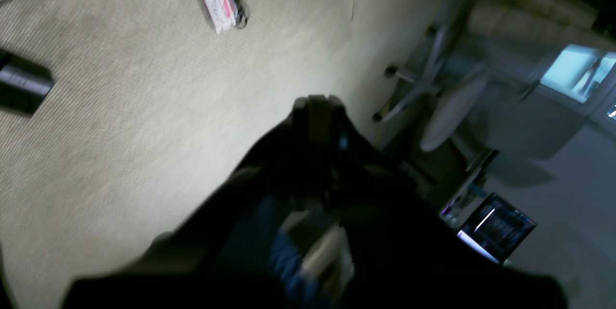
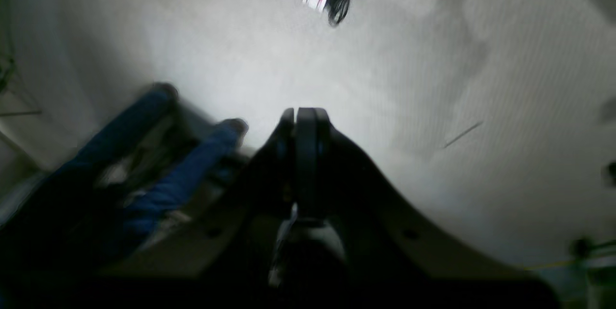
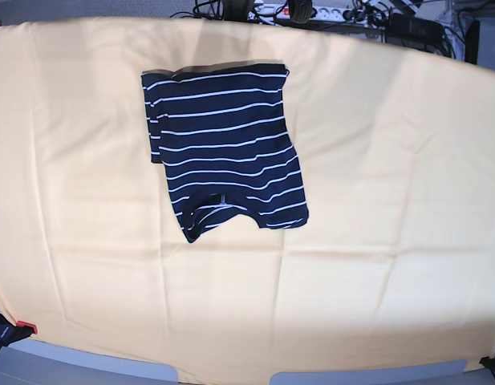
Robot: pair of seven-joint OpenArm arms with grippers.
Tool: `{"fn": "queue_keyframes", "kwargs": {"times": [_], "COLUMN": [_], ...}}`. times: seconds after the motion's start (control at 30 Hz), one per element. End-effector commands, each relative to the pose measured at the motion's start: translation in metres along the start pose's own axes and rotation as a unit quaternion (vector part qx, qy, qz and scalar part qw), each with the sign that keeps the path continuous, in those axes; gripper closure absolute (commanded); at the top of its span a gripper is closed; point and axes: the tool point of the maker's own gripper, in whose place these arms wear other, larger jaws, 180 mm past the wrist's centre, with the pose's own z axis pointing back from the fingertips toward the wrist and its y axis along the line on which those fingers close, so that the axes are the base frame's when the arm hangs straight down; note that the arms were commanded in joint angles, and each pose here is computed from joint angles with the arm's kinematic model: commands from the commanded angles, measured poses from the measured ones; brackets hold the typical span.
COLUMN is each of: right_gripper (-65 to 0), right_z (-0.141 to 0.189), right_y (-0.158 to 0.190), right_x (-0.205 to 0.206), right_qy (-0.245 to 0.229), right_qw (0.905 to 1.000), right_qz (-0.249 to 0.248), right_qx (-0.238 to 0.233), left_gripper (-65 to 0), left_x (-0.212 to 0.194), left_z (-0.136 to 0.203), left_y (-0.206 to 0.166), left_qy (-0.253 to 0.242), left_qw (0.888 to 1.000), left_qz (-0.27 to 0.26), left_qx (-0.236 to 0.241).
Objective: Fold the T-shirt properly
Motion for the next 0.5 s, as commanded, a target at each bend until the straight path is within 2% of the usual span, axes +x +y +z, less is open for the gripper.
{"fn": "queue_keyframes", "kwargs": {"times": [0.0, 0.13, 0.27, 0.37, 0.47], "right_gripper": [0.0, 0.0, 0.0, 0.0, 0.0], "right_z": [-0.003, -0.027, -0.054, -0.073, -0.086], "right_y": [0.003, -0.002, -0.008, -0.018, -0.029], "right_x": [0.002, 0.031, 0.051, 0.061, 0.076], "right_qy": [-0.003, -0.028, -0.044, -0.053, -0.086], "right_qw": [1.0, 0.9996, 0.9989, 0.9982, 0.996], "right_qz": [0.005, 0.005, -0.017, -0.027, -0.019], "right_qx": [0.001, -0.006, -0.004, -0.011, -0.016], "left_gripper": [0.0, 0.0, 0.0, 0.0, 0.0], "left_x": [0.002, 0.031, 0.061, 0.076, 0.087], "left_z": [0.0, -0.017, -0.025, -0.028, -0.03], "left_y": [0.005, 0.02, 0.037, 0.054, 0.072], "left_qy": [-0.007, -0.06, -0.119, -0.141, -0.158], "left_qw": [1.0, 0.998, 0.991, 0.985, 0.979], "left_qz": [0.003, 0.011, -0.01, -0.039, -0.05], "left_qx": [0.003, 0.02, 0.054, 0.087, 0.118]}}
